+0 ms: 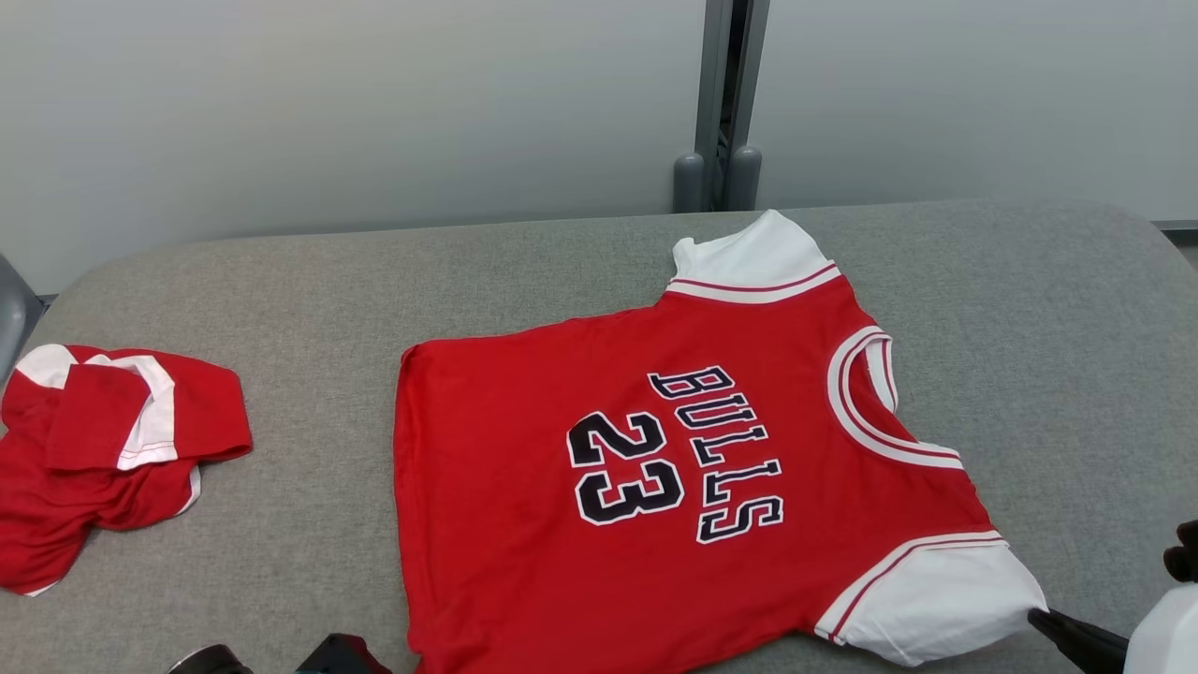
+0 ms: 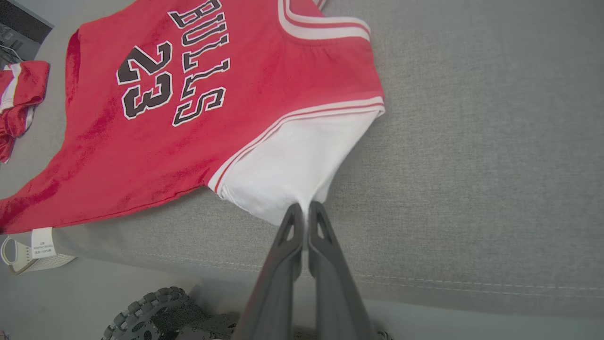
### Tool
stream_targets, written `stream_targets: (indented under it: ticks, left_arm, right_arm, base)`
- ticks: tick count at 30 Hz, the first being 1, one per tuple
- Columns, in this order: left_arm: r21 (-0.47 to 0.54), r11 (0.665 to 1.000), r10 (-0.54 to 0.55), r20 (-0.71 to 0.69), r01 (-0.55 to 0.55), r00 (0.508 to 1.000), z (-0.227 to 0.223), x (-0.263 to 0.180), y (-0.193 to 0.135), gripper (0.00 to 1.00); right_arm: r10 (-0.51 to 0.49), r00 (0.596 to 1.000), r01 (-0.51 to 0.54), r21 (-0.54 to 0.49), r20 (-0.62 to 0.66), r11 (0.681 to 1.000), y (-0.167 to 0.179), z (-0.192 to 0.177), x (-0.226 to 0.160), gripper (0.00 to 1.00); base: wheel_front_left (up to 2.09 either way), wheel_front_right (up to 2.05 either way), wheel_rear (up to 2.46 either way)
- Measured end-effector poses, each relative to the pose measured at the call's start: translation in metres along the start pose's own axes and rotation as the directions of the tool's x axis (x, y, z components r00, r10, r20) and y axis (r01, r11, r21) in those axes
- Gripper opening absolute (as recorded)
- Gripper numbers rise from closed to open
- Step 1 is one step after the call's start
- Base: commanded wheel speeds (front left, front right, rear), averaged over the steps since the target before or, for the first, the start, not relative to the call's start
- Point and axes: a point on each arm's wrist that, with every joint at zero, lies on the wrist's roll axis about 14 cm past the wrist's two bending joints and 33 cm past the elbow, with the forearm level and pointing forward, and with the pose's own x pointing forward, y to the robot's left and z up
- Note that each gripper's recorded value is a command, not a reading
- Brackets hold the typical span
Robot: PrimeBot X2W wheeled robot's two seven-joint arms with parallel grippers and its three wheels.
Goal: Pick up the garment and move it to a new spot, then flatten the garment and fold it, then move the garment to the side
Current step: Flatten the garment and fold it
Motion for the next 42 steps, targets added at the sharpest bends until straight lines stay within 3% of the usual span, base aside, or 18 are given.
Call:
stream_targets:
  ticks: [23,42]
  left_arm:
    - [-0.212,0.973,0.125,0.154,-0.090,0.980,0.034,0.023,0.059,0.00]
    - [-0.232,0.949,0.243,0.100,-0.215,0.965,0.021,0.056,0.106,0.00]
  right_arm:
    - [0.071,0.979,-0.044,-0.146,0.191,0.988,0.023,0.113,0.061,0.00]
    - [0.078,0.978,-0.040,-0.190,0.195,0.981,0.024,0.129,0.122,0.00]
  base:
    - [0.00,0.00,0.00]
    - [0.00,0.00,0.00]
